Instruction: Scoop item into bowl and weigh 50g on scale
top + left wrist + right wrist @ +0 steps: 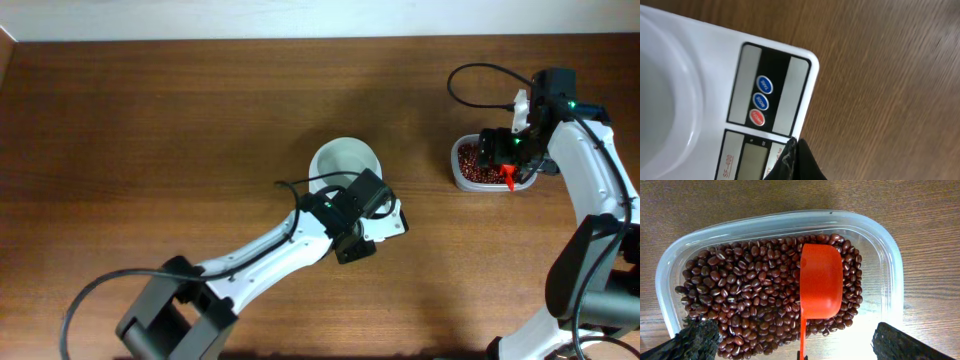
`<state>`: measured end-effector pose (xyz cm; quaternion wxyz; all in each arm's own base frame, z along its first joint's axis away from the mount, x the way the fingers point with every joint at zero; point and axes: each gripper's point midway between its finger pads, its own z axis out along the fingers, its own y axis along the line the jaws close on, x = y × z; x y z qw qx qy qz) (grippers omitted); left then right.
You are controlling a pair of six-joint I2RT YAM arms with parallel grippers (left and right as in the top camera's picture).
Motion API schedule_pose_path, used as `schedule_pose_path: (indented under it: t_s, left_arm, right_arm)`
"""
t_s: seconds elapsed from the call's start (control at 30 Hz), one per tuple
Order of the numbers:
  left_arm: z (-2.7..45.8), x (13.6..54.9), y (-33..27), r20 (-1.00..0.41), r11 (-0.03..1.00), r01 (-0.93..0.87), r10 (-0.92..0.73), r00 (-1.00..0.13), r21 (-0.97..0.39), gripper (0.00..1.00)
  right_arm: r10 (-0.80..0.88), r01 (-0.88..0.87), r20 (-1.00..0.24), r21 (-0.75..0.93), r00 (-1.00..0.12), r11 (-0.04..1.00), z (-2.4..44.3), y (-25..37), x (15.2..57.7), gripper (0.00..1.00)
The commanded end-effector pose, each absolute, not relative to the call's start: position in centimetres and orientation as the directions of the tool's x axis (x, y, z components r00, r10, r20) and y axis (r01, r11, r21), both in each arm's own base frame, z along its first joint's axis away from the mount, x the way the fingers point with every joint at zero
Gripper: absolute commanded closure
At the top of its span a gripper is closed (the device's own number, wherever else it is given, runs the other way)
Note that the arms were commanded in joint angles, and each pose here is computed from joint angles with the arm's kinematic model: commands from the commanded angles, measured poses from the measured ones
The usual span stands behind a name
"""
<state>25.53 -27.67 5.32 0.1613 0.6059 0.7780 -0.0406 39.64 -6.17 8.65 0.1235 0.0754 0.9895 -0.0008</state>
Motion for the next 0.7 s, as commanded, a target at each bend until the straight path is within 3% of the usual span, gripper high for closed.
schedule_pose_path:
  t_s: [0.0,0.67]
  left_arm:
    - [2.7,26.3,-26.6,-0.209,0.196,0.964,0.965,-0.157,0.182,1.0]
    - [-2.4,27.4,-25.9,-0.109,0.195,0.959,0.978,-0.176,0.205,1.0]
  right_arm:
    - [0.143,0.144,-0.24,0.012,-0.96,0.989,8.5,-6.1,39.7,0.01]
    - [0.143,0.144,-0.24,0.012,-0.96,0.989,8.5,-6.1,39.7,0.01]
